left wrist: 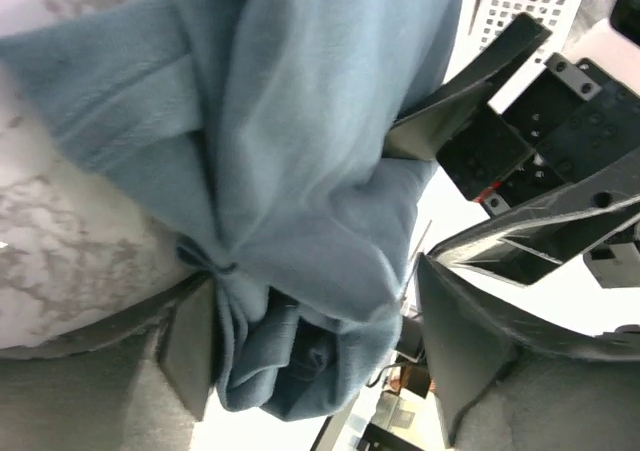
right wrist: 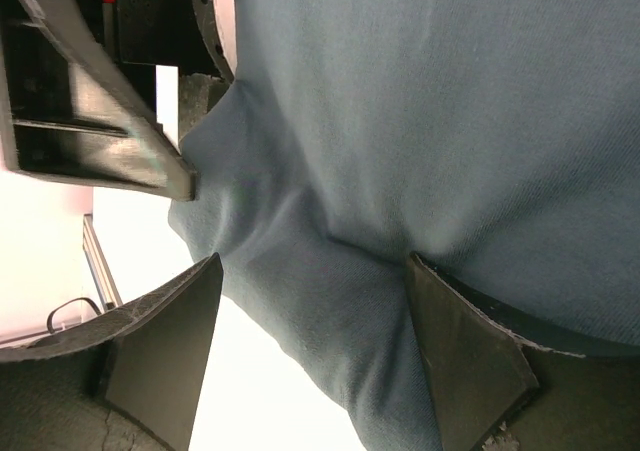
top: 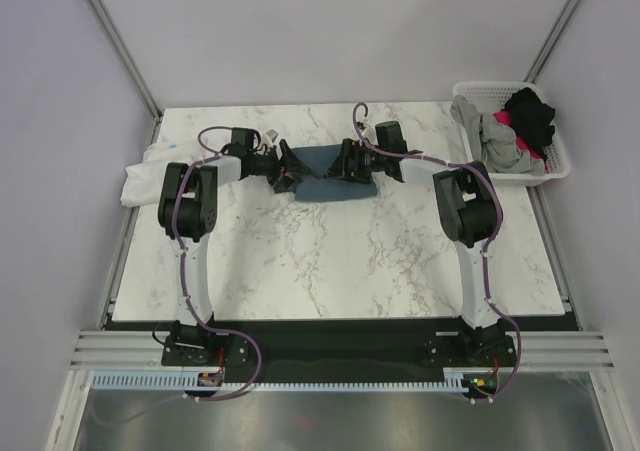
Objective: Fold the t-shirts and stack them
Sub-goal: Neatly place the folded tshirt to the corner
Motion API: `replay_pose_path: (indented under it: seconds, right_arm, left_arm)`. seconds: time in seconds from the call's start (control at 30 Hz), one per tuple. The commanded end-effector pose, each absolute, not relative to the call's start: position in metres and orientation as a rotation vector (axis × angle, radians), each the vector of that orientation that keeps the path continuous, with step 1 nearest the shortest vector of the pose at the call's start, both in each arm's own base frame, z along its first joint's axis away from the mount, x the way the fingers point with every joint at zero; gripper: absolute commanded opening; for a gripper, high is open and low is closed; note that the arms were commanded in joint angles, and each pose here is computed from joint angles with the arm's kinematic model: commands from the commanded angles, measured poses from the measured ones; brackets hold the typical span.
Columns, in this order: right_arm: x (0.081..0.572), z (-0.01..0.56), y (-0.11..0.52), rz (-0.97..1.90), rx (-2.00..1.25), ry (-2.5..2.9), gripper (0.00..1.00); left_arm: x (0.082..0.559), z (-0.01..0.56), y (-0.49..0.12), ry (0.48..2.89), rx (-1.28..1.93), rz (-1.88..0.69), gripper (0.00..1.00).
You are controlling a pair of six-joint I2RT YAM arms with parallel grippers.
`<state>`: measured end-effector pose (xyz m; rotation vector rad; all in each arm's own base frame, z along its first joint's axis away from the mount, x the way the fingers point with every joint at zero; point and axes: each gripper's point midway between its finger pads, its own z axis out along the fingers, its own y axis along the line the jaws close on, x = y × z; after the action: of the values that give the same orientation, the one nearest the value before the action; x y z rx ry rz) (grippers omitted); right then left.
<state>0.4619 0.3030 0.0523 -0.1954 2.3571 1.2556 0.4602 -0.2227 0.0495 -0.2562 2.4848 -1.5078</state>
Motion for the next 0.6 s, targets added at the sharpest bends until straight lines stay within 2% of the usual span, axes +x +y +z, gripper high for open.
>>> replay_pose_path:
  seconds: [0.0,0.07,0.1,0.2,0.27,0.33,0.4,0.57]
  right_arm:
    - [0.438,0.022,0.298,1.19,-0.174,2.497,0.83]
    - [0.438,0.021,0.297,1.184,-0.172,2.5,0.82]
    - [0.438,0.021,0.297,1.182,-0.171,2.5,0.83]
    - [0.439,0.022,0.297,1.175,-0.176,2.496,0.83]
    - [0.44,0.023,0.296,1.169,-0.181,2.491,0.82]
    - [0.439,0.023,0.295,1.163,-0.18,2.492,0.83]
    - [0.439,0.024,0.294,1.152,-0.194,2.489,0.82]
    - [0.461,0.071,0.28,1.0,-0.293,2.373,0.85]
  left_arm:
    - [0.461,0.045,-0.224,2.498,-0.272,-1.523,0.77]
    - [0.458,0.041,-0.219,2.51,-0.296,-1.505,0.66]
    - [0.458,0.038,-0.218,2.52,-0.315,-1.49,0.52]
    - [0.454,0.035,-0.209,2.548,-0.361,-1.457,0.32]
    - [0.454,0.034,-0.205,2.554,-0.369,-1.441,0.32]
    - [0.456,0.037,-0.205,2.543,-0.347,-1.435,0.08]
    - [0.457,0.041,-0.204,2.541,-0.34,-1.416,0.02]
    - [0.461,0.072,-0.194,2.508,-0.148,-1.338,0.02]
